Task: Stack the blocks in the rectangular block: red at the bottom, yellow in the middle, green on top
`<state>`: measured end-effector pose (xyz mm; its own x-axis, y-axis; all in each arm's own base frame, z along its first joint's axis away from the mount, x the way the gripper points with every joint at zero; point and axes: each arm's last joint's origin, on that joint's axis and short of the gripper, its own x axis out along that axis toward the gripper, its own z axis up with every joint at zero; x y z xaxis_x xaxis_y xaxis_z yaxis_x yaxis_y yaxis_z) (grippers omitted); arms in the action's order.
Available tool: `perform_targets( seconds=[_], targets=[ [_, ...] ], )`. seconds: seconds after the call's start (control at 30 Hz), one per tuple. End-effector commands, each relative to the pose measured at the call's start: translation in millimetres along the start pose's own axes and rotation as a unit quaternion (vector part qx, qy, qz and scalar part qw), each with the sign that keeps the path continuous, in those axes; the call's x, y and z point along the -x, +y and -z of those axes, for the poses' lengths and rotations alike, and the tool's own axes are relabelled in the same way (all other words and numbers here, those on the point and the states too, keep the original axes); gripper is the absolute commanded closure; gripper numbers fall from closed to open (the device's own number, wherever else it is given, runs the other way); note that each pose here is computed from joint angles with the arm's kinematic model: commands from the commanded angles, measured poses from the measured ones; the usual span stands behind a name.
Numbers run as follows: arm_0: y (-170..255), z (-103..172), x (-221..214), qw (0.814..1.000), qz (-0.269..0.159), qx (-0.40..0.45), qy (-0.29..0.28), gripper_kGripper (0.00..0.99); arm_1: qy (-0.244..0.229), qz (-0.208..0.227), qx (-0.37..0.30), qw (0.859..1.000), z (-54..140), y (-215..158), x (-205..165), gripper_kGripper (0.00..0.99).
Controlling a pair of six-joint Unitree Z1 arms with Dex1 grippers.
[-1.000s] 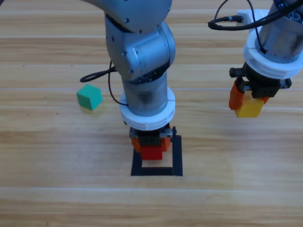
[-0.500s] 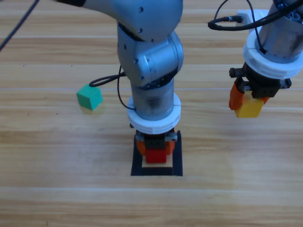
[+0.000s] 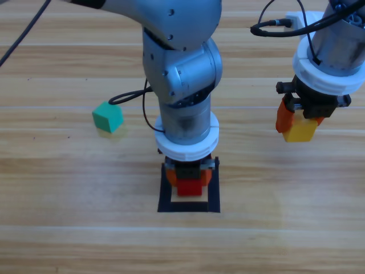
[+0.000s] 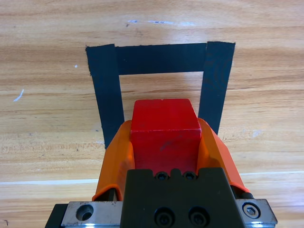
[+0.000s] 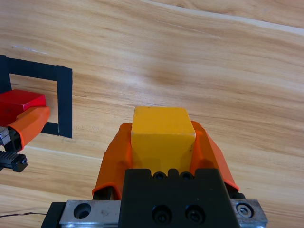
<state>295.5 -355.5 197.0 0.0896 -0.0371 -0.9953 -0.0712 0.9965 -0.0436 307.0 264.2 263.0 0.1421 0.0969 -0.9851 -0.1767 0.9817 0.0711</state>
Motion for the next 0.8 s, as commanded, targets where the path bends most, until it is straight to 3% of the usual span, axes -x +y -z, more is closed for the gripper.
perform_targets(
  seconds=[0.03, 0.8],
  targets=[
    [-13.7, 7.7, -24.8, 1.0, -0.022, -0.012, 0.008, 0.99, 0.025, 0.018, 0.012, 0.999, 1.9, 9.4, -22.4, 0.99],
    [-11.3, 10.2, -30.8, 0.999, -0.034, -0.015, 0.014, 0.99, 0.028, 0.015, 0.012, 0.999, 1.6, 10.0, -24.1, 0.99]
  ],
)
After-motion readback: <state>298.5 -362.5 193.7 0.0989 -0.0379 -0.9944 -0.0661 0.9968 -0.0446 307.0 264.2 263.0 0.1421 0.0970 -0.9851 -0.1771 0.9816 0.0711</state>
